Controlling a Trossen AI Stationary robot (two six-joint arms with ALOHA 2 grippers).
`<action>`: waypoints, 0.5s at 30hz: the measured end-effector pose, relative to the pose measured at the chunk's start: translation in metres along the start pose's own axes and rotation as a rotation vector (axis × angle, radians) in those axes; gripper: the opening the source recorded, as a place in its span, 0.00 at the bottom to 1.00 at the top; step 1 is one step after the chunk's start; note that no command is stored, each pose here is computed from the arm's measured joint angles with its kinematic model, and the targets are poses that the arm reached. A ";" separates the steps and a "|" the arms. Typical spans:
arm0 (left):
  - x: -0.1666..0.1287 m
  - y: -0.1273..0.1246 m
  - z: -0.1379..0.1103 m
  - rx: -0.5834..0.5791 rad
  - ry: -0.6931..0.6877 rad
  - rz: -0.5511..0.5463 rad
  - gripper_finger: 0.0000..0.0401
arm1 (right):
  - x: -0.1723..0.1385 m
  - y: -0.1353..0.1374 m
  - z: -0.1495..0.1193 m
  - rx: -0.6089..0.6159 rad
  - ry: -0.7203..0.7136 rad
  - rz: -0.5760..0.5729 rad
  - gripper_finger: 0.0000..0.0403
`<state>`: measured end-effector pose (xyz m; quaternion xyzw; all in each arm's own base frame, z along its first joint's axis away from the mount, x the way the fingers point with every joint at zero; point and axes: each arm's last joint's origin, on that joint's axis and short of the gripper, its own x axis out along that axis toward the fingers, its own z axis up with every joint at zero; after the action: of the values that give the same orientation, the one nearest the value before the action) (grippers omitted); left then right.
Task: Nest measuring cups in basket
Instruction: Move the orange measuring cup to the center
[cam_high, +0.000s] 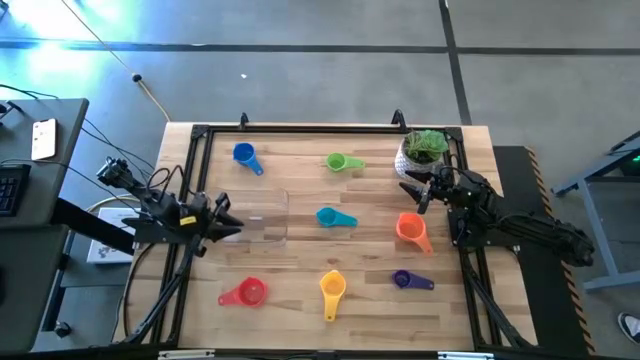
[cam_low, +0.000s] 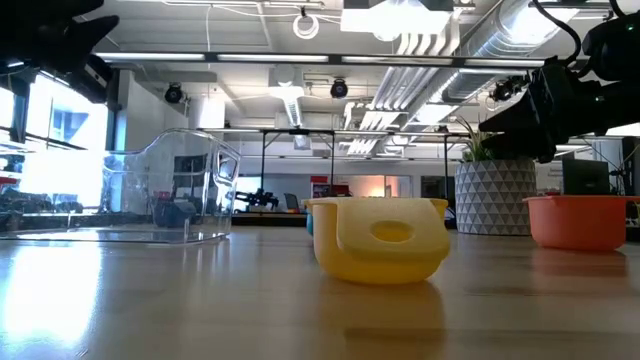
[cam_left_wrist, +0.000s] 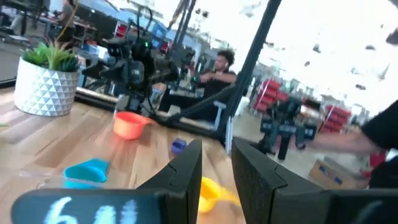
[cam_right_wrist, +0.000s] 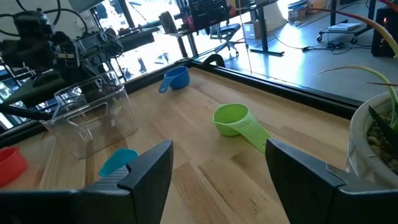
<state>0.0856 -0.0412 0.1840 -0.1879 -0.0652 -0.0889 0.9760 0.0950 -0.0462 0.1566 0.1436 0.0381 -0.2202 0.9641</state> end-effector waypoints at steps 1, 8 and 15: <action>0.000 0.000 0.002 -0.006 -0.015 -0.003 0.19 | 0.000 0.000 0.000 0.000 0.000 0.000 0.61; -0.001 -0.003 0.014 -0.080 -0.142 -0.025 0.19 | 0.000 0.001 0.002 0.030 -0.021 0.007 0.61; -0.002 -0.003 0.019 -0.104 -0.197 0.011 0.19 | -0.001 0.004 0.014 0.245 -0.141 0.058 0.61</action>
<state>0.0814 -0.0363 0.2022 -0.2466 -0.1550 -0.0679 0.9542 0.0958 -0.0466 0.1712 0.2456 -0.0609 -0.2049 0.9455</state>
